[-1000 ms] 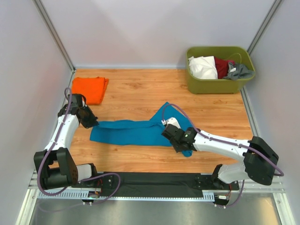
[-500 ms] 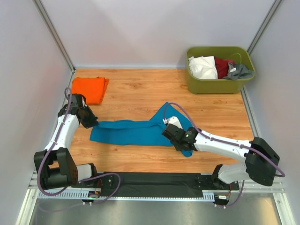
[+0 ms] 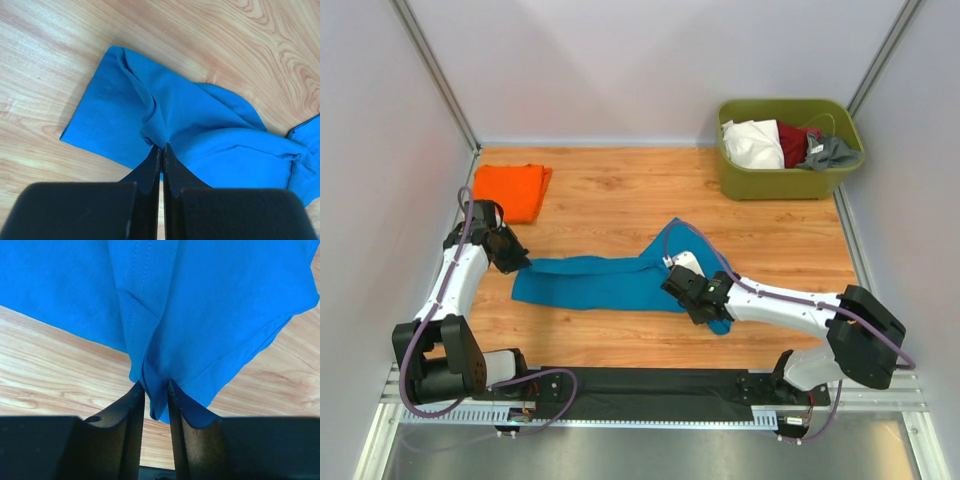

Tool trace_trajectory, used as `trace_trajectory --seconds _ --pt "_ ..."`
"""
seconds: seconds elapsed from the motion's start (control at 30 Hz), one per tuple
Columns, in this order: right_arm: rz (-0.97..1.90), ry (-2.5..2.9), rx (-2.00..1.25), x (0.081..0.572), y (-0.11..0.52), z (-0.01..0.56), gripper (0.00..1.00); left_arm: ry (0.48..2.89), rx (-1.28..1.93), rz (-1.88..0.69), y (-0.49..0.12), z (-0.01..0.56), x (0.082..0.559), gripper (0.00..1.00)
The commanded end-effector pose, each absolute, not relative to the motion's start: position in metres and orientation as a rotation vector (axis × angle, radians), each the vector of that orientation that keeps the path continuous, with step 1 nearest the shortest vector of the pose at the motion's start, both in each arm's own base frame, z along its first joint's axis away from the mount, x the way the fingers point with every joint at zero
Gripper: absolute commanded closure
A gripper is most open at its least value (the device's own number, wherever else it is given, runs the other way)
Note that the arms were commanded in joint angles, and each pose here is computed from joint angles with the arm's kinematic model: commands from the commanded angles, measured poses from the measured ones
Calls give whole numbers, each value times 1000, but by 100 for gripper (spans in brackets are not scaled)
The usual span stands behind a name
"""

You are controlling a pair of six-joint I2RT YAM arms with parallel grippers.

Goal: Fold and stack the t-shirts
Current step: Flatten the tshirt out

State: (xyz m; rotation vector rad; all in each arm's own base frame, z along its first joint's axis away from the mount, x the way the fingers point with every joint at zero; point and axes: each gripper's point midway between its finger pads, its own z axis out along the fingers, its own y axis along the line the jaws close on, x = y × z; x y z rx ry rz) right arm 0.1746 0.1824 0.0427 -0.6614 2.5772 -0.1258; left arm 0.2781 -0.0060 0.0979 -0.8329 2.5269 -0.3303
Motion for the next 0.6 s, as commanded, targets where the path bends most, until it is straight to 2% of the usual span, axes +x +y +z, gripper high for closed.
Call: trace_trajectory --seconds 0.0,0.17,0.37,0.5,0.57 --pt "-149 2531 -621 186 185 50 75 2498 -798 -335 -4 105 286 100" --pt "-141 2511 -596 188 182 60 77 2503 -798 -342 -5 103 287 100" --pt "-137 2517 -562 190 177 62 86 2502 -799 -345 -5 102 288 100" --pt "-155 2526 -561 192 176 61 100 2500 -802 -342 -4 102 290 100" --pt "-164 2523 -568 193 176 61 100 2502 -806 -344 -5 102 289 100"
